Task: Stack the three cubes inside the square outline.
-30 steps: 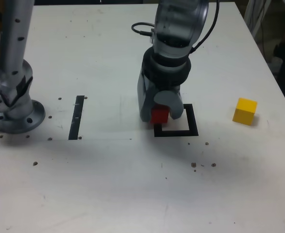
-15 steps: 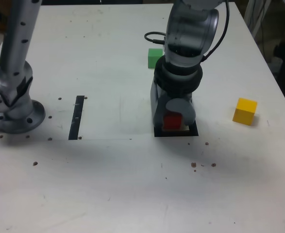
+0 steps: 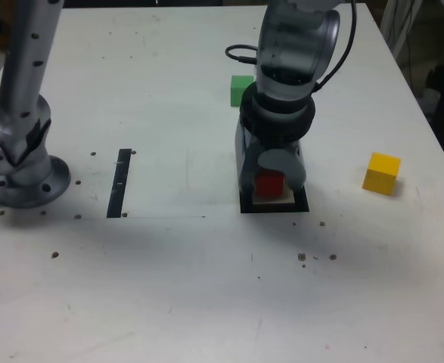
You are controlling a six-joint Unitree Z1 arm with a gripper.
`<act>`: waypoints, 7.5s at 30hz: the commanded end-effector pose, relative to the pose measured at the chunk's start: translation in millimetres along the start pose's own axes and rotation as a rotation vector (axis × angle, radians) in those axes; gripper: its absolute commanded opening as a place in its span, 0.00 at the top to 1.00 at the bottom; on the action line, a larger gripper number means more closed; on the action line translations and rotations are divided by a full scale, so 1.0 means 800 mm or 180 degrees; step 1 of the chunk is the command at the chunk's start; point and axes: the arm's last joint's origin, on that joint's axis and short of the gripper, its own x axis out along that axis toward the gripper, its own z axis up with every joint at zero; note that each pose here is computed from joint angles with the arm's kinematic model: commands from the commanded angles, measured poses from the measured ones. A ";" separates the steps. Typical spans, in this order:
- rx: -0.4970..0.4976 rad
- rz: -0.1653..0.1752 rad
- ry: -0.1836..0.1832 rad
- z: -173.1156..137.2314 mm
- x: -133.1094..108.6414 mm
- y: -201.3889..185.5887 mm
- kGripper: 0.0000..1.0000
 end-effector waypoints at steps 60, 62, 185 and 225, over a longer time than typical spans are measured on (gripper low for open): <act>0.1502 0.0249 -0.0208 0.164 -0.023 0.001 0.11; 0.1504 0.0246 -0.0205 0.165 -0.021 0.000 0.13; -0.0120 -0.0232 0.0124 0.005 -0.046 0.029 0.77; -0.0085 -0.0083 0.0197 0.000 -0.044 0.032 0.01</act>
